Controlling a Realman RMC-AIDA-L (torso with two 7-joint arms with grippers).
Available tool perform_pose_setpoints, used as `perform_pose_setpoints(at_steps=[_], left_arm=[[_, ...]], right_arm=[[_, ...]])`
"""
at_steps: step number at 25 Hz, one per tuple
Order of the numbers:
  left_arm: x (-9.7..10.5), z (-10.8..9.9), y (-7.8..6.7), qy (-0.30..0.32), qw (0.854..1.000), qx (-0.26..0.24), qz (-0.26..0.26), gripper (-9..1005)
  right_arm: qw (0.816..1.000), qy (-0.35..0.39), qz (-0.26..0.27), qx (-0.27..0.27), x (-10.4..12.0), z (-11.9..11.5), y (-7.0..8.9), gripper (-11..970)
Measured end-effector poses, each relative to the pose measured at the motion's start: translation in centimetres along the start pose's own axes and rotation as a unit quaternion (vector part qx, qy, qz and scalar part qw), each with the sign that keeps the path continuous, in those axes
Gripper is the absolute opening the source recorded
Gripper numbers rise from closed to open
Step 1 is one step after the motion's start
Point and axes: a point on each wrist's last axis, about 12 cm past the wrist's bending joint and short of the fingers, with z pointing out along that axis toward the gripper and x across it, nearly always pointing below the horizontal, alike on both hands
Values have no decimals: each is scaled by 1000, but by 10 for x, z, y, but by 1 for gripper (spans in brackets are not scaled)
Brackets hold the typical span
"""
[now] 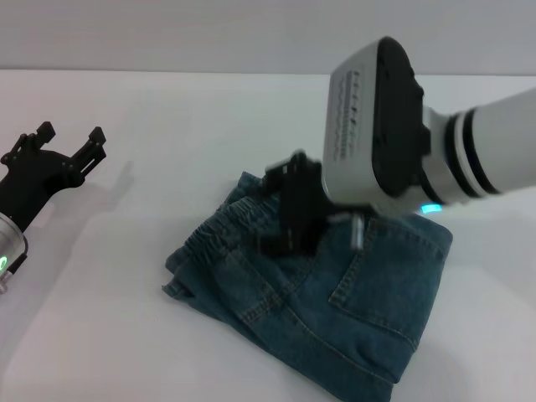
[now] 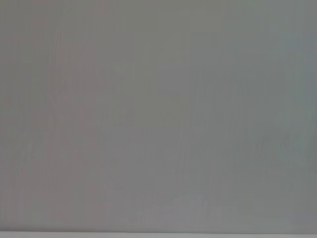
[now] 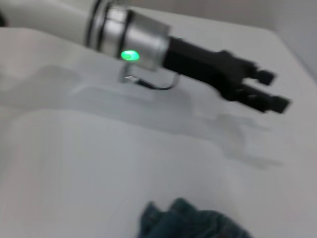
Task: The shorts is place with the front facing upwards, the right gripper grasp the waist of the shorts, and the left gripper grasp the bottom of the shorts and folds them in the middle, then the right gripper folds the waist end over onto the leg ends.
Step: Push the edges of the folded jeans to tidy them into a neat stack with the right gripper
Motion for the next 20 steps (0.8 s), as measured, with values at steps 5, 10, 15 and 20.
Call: perform_pose_setpoints(at_steps=[5,10,15,20], left_arm=[[-1,1,0,-2,1000,0,0,843],[-3,4,-1,-6,1000,3,1,843],[-6,6,-1,-11,1000,0,-1,843],[-8,9,-2,-15,1000,1,-1,843]], right_arm=[[998,9,31,-60,-1,-6,14,540],[990,37,81,-109,0,-10,22,541],[973,73,147,-160,4,-12,22,540],[950,81,203,-221,13,-15,22,541]])
